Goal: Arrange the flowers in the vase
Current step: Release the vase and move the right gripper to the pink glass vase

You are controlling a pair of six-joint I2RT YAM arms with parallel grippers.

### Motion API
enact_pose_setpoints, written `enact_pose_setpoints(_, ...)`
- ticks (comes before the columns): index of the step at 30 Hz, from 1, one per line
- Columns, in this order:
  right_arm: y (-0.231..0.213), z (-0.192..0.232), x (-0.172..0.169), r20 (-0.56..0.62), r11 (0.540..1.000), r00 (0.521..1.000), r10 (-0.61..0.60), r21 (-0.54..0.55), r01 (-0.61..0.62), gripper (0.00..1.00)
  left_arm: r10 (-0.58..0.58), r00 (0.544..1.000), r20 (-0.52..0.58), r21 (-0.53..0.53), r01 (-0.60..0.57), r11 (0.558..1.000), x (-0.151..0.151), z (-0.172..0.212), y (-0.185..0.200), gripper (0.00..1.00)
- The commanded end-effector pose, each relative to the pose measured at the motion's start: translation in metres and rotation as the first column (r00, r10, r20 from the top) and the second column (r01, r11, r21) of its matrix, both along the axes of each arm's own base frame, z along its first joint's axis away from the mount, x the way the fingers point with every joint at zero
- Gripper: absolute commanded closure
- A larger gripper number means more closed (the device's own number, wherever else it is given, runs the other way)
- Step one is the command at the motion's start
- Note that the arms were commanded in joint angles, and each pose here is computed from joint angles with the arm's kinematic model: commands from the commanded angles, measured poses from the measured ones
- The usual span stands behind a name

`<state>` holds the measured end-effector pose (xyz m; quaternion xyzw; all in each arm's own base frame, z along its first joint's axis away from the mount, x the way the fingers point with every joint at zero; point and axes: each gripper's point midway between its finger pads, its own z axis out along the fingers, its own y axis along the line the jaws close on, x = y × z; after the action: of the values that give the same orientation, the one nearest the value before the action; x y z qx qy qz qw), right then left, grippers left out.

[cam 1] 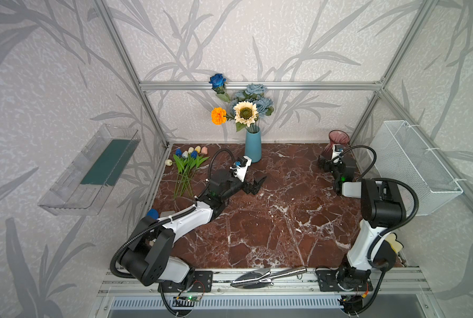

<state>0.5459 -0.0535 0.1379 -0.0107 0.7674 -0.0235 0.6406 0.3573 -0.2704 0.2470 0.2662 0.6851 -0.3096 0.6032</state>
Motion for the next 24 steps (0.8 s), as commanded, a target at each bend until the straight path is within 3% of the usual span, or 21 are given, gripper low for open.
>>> enact_pose_setpoints(1, -0.007, 0.033, 0.017, 0.129, 0.999, 0.992, -0.016, -0.042, 0.021, 0.01, 0.022, 0.999, 0.032, 0.007, -0.022, 1.000, -0.004, 0.007, 0.006, 0.01)
enact_pose_setpoints(20, -0.028, 0.043, 0.062, 0.192, 0.997, 0.979, -0.070, -0.030, 0.078, 0.01, 0.030, 0.999, 0.017, 0.020, -0.030, 0.999, -0.003, 0.002, 0.007, 0.01)
enact_pose_setpoints(24, -0.030, 0.043, 0.069, 0.201, 0.997, 0.977, -0.070, -0.026, 0.077, 0.12, 0.035, 0.999, 0.012, 0.021, -0.035, 0.999, -0.002, 0.001, 0.008, 0.01)
